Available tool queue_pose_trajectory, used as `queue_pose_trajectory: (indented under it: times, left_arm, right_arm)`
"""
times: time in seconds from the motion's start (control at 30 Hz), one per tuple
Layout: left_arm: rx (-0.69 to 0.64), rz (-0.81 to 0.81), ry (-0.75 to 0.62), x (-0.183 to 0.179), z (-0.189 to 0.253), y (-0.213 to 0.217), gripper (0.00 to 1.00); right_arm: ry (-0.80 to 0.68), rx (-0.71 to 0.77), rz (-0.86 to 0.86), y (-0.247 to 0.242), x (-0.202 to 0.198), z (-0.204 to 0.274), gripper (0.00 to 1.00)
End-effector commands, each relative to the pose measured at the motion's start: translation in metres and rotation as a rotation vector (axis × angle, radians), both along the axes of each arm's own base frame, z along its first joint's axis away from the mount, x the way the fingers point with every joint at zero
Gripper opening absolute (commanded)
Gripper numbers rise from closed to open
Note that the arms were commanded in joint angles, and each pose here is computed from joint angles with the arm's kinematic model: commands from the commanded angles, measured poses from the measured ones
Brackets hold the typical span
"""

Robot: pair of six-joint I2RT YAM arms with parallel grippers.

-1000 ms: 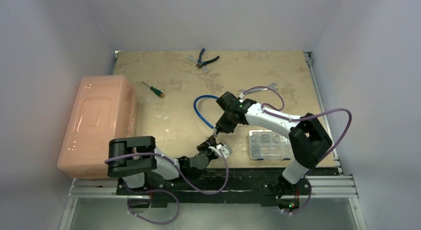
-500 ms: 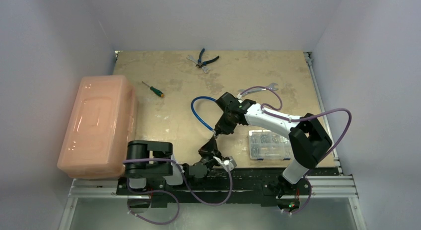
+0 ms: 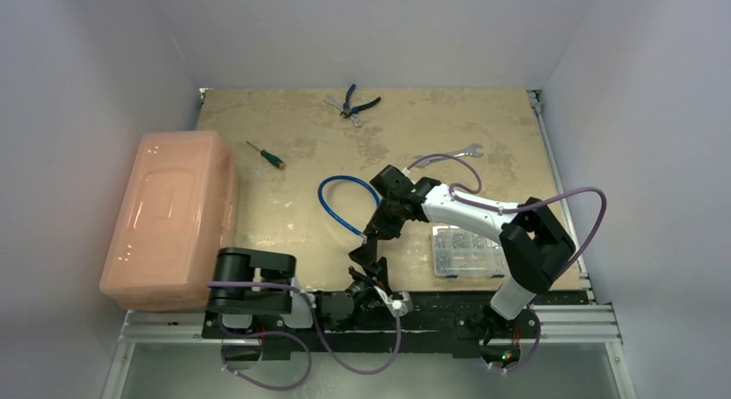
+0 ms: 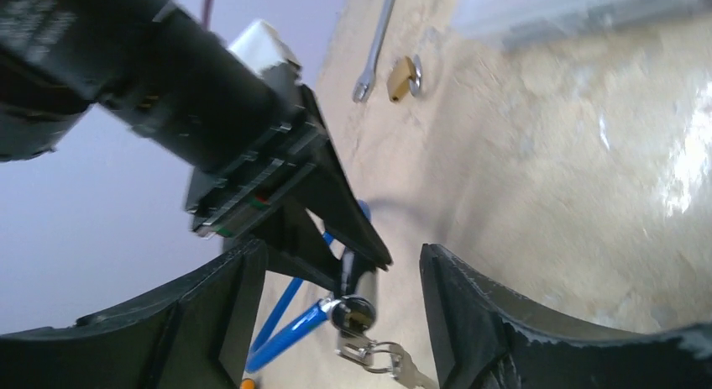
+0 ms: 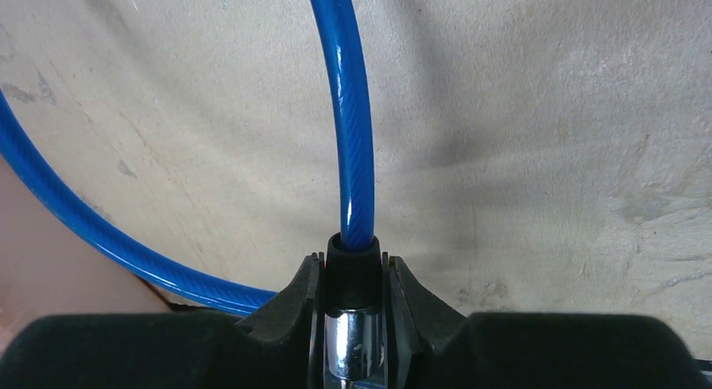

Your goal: Unlock with the key

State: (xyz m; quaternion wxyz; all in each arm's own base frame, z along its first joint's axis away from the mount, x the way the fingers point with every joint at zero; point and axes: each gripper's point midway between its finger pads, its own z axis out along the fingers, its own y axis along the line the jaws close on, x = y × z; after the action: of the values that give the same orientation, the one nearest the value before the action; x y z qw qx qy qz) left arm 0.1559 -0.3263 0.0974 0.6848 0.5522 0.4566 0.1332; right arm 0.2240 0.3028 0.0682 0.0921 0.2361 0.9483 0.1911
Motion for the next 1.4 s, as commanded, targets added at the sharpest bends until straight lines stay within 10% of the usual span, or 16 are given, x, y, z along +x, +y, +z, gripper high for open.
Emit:
queue_pose_trajectory:
  times: [0.0,0.23,0.73,1.37]
  left_arm:
    - [-0.156,-0.024,0.097,-0.006,0.027,-0.007,0.72]
    - [-0.191,-0.135,0.310,-0.026,0.027,-0.013,0.96]
    - [-0.392,-0.282,0.700,-0.056,0.059,-0.003,0.99]
    - [-1.179,0.453,1.118,0.019,0.063,0.032,0.83]
  right_arm:
    - [-0.024,0.047,0.006,0.008,0.004,0.007,0.00]
    - [-0.034,0.016,0.000,0.003,0.008,-0.002,0.00]
    - [-0.082,-0.075,0.009,-0.022,0.011,-0.017,0.00]
    - [-0.154,-0.148,-0.023,-0.064,0.015,-0.012,0.00]
